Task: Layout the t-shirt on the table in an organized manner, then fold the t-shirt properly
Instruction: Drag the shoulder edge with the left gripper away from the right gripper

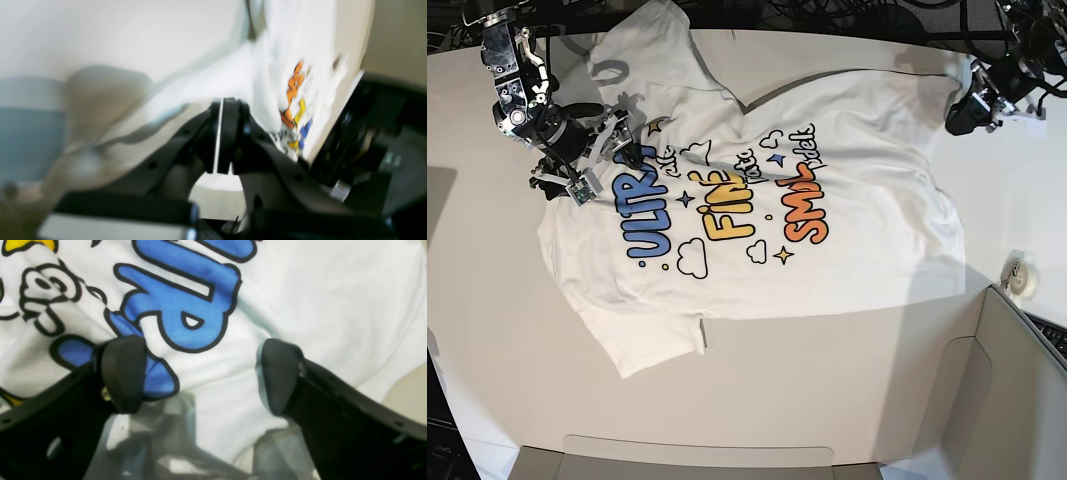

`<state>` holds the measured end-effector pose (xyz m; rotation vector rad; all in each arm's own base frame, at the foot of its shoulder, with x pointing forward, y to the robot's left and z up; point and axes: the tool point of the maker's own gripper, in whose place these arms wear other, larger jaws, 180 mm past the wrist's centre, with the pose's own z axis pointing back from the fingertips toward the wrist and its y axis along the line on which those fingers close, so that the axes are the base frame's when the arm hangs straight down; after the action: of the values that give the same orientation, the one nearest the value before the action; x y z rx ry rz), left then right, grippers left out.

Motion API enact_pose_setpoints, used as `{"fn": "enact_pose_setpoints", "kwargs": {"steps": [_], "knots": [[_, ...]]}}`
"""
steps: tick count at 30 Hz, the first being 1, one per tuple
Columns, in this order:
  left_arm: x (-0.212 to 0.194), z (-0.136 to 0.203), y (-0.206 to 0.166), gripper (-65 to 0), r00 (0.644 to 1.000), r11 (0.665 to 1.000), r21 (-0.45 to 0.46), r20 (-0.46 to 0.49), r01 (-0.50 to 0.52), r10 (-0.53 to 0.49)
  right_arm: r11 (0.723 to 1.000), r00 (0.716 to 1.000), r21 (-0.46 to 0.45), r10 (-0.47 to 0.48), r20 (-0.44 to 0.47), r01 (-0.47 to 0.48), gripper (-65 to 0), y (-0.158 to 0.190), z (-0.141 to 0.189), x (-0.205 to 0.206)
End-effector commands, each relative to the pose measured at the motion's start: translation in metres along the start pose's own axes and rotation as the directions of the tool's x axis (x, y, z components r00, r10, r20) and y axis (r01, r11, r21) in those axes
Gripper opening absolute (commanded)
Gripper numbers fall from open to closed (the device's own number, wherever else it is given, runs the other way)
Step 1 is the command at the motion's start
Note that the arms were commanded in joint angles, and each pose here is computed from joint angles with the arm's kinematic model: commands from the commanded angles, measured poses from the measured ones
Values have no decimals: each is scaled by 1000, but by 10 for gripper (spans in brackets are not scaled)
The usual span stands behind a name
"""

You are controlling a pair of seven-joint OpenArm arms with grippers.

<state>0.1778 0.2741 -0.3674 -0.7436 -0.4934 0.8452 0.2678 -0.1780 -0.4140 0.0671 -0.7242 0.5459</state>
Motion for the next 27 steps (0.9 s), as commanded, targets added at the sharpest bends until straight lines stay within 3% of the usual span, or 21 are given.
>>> {"fn": "enact_pose_setpoints", "kwargs": {"steps": [1, 11, 15, 21, 27], "knots": [[-3, 1, 1, -650, 999, 999, 29, -28, 34, -33, 984, 839, -96, 77, -539, -152, -128, -30, 32, -115], [-39, -14, 47, -650, 986, 960, 246, -131, 132, -102, 982, 849, -98, 87, -522, -161, -128, -30, 32, -107], [-52, -7, 77, -650, 977, 914, 360, -167, 188, -135, 981, 850, -101, 88, -520, -164, -128, -32, 32, -105], [-73, 13, 121, -650, 944, 815, 490, -260, 309, -202, 977, 849, -116, 95, -519, -181, -128, -42, 33, -101], [-40, 44, 153, -650, 965, 767, 588, -190, 259, -181, 975, 856, -159, 53, -514, -156, -128, -55, 39, -101]]}}
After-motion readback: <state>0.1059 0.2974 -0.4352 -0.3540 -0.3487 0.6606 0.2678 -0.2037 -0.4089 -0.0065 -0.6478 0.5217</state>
